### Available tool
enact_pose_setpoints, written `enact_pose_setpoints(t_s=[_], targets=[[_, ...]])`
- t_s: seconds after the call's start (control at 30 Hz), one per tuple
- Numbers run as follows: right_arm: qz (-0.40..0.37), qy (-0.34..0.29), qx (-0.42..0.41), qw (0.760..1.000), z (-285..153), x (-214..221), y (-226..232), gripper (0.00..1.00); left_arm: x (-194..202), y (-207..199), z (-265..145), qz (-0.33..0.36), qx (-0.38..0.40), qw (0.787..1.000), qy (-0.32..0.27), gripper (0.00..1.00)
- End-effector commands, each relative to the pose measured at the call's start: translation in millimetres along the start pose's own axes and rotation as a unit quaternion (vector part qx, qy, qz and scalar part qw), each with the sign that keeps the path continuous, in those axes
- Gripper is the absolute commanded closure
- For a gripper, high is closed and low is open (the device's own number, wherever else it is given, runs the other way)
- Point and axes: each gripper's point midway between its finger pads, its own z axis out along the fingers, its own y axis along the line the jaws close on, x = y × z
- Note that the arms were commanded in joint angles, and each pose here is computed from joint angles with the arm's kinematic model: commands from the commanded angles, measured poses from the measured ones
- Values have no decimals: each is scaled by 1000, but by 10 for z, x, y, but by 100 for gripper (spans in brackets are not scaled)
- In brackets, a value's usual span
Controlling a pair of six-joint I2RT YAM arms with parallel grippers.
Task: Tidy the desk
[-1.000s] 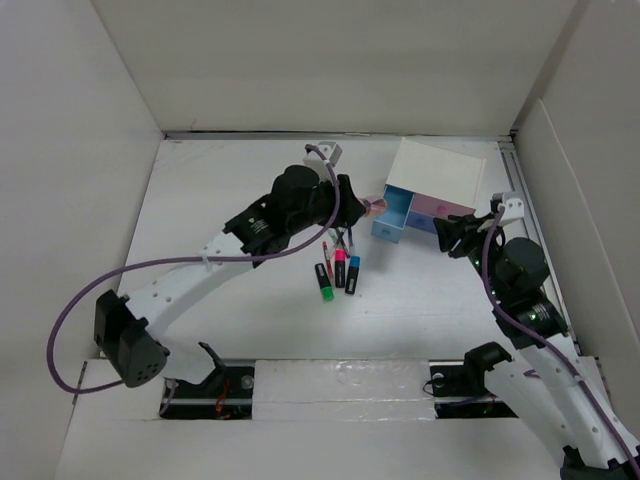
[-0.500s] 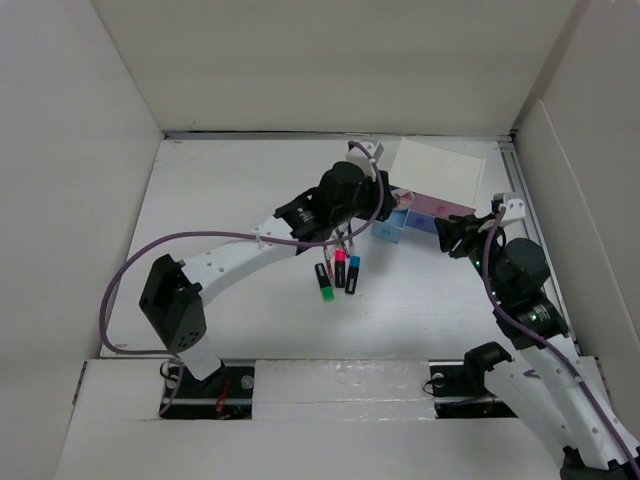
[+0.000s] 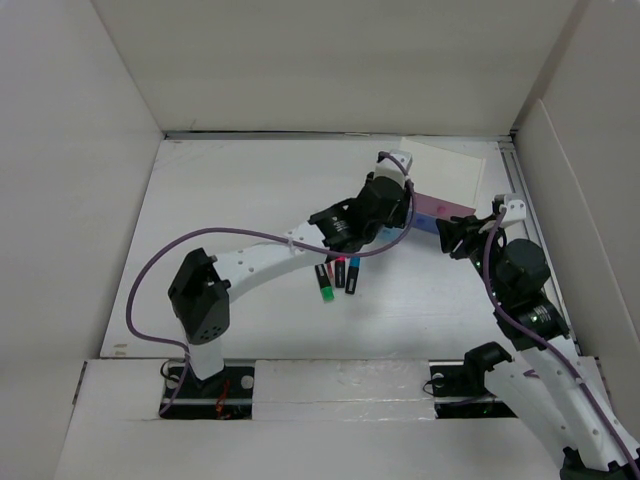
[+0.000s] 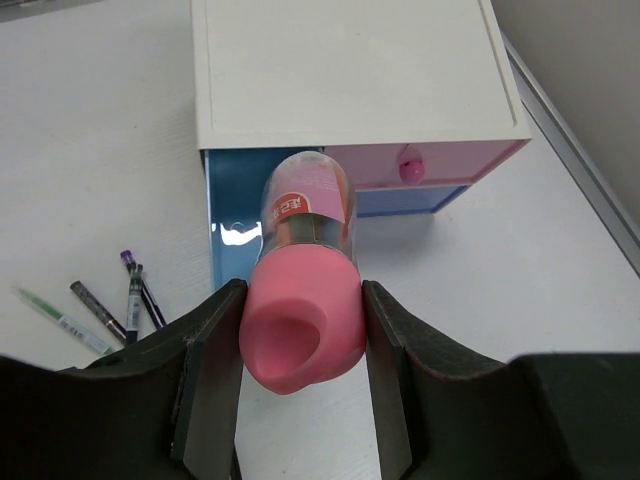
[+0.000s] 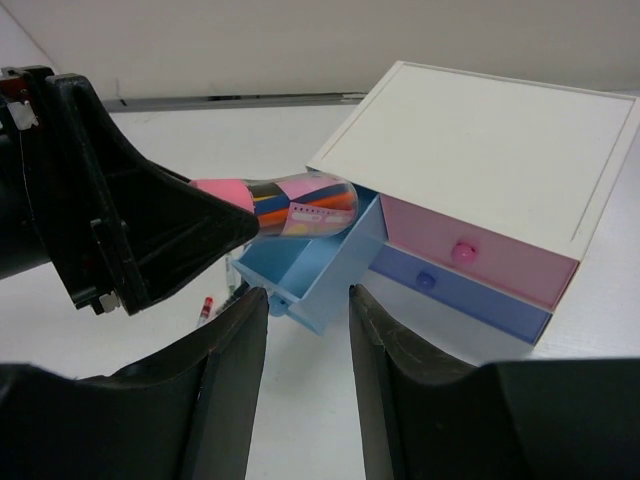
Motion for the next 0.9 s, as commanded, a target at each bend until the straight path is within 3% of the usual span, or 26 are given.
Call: enact_pose_setpoints(t_s=[0.0, 0.6, 0.87], targets=[[4, -28, -8, 1000, -35, -231, 68, 56, -464, 83, -161, -14, -30, 997, -67, 99], [4, -34, -7, 999, -88, -269, 64, 56, -71, 69, 210, 5, -44, 999, -31, 100], [4, -33, -8, 999, -100, -244, 63, 56, -120, 90, 318, -10, -54, 996, -71, 100]])
